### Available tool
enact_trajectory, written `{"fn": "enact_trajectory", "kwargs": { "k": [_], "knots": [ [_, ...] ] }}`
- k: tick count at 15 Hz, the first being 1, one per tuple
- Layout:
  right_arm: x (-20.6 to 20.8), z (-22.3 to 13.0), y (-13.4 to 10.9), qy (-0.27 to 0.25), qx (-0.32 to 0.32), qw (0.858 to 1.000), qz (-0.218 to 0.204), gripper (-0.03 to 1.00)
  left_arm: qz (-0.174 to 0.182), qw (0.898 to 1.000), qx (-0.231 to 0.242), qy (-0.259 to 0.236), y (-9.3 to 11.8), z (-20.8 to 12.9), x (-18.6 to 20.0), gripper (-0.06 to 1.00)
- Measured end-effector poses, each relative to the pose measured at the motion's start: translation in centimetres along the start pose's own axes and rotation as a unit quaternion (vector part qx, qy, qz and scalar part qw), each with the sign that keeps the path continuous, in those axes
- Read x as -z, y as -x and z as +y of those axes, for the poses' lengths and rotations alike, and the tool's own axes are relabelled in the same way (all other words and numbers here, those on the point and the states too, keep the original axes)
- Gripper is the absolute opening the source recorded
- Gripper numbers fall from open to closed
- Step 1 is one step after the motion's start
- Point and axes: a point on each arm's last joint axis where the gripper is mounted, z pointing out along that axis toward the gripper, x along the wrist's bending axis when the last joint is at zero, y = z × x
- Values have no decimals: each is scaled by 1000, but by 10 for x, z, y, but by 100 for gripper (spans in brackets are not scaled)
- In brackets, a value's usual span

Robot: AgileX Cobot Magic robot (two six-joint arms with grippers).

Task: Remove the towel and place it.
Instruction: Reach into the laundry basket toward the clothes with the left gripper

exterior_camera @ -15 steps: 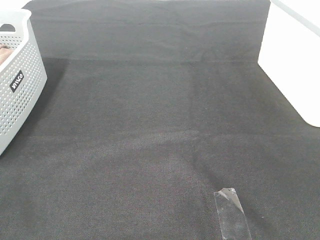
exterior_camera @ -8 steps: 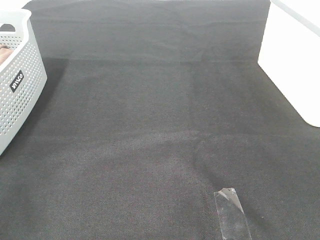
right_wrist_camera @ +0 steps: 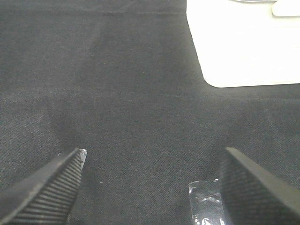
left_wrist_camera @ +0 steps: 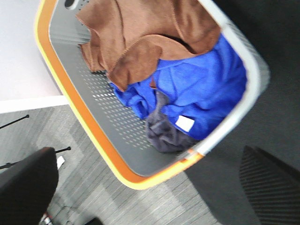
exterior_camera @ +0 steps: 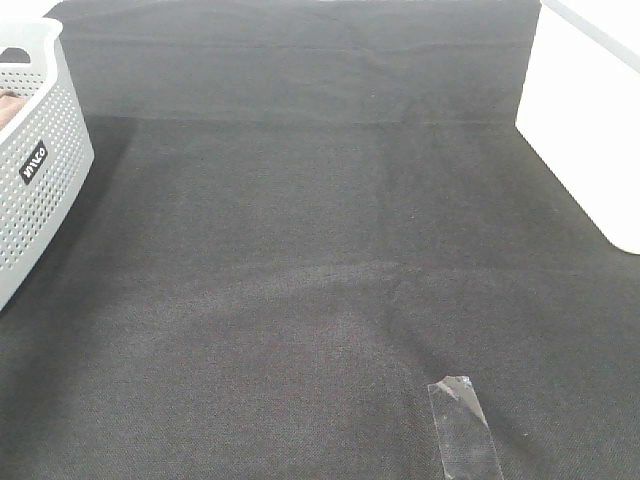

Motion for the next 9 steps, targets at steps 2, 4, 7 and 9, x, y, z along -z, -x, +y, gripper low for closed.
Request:
{"fn": "enact_trajectory", "kwargs": {
  "k": [2,4,7,9],
  "knots": [
    [0,0,0,0,0,1000,0,74,-4,999,-22,-33,-19,22,-34,99],
    [0,0,0,0,0,1000,0,74,-30,996,-29,-74,-36,32,-82,99],
    [0,0,0,0,0,1000,0,74,-96,986,-40,-131,-52,19,-167,99],
    [0,0,0,0,0,1000,0,74,-117,982,-44,-143,-60,12,-206,99]
  ]
}}
